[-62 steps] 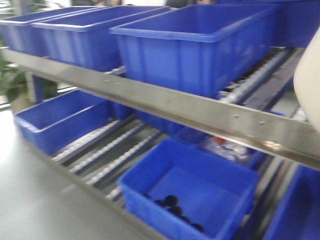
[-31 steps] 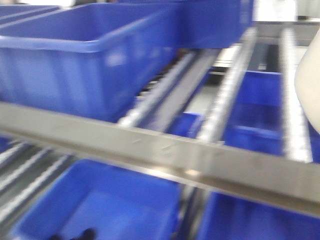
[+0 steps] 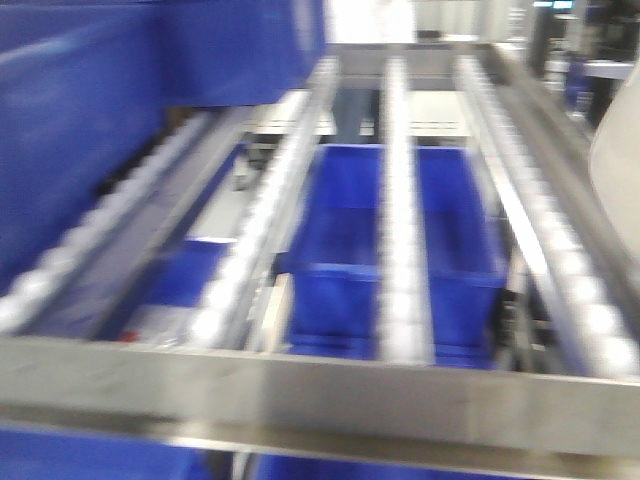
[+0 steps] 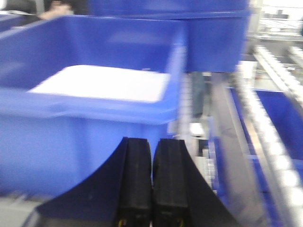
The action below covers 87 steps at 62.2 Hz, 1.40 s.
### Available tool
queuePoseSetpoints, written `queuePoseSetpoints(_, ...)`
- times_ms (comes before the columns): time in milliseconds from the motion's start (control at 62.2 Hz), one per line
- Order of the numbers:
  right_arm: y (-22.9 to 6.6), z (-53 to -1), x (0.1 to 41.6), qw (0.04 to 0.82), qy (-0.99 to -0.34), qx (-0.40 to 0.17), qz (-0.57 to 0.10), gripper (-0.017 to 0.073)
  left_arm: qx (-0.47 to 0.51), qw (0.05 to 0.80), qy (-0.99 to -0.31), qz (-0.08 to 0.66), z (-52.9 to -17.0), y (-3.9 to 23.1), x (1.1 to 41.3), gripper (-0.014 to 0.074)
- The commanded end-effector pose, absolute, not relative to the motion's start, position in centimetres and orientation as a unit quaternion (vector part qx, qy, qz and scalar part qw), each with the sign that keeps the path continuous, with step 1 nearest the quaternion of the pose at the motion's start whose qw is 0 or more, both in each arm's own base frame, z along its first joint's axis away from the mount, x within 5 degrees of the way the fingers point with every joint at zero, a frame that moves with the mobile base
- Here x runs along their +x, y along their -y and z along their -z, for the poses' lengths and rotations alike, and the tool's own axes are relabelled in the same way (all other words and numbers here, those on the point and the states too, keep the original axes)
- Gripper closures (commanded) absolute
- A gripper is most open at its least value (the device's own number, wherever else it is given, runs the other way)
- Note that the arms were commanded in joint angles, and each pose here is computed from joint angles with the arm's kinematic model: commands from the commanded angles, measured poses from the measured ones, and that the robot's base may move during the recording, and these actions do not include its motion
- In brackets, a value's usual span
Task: Move white bin to right shelf second layer
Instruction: 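Turn the base to face the roller shelf rack, then lower the held bin onto the roller shelf with the right gripper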
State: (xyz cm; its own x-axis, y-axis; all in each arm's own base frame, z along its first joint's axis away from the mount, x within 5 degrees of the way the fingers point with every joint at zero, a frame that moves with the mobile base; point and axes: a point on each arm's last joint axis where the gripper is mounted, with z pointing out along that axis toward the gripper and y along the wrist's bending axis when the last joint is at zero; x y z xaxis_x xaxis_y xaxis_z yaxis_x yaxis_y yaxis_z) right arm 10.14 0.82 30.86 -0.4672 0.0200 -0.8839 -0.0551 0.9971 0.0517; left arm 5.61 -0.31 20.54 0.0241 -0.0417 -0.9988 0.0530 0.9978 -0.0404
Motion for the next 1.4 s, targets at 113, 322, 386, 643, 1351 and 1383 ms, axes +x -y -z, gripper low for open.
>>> queuePoseSetpoints(113, -0.9, -32.7, 10.5, 0.567, -0.823, -0.011, -0.04, 0.0507, 0.0, 0.74, -0.672, 0.038, -20.5, 0.3, 5.6, 0.0509)
queuePoseSetpoints(322, -0.9, -32.7, 10.5, 0.567, -0.823, -0.011, -0.04, 0.0507, 0.0, 0.74, -0.672, 0.038, -20.5, 0.3, 5.6, 0.0509)
queuePoseSetpoints(386, -0.9, -32.7, 10.5, 0.567, -0.823, -0.011, -0.04, 0.0507, 0.0, 0.74, -0.672, 0.038, -20.5, 0.3, 5.6, 0.0509)
queuePoseSetpoints(643, -0.9, -32.7, 10.5, 0.567, -0.823, -0.011, -0.04, 0.0507, 0.0, 0.74, -0.672, 0.038, -20.5, 0.3, 5.6, 0.0509)
queuePoseSetpoints(1351, -0.9, -31.8, 10.4, 0.543, -0.838, -0.01, -0.044, 0.0507, 0.0, 0.74, -0.672, 0.038, -20.5, 0.3, 5.6, 0.0509)
queuePoseSetpoints(1383, -0.9, -31.6, 10.4, 0.539, -0.841, -0.009, -0.044, 0.0507, 0.0, 0.74, -0.672, 0.038, -20.5, 0.3, 5.6, 0.0509)
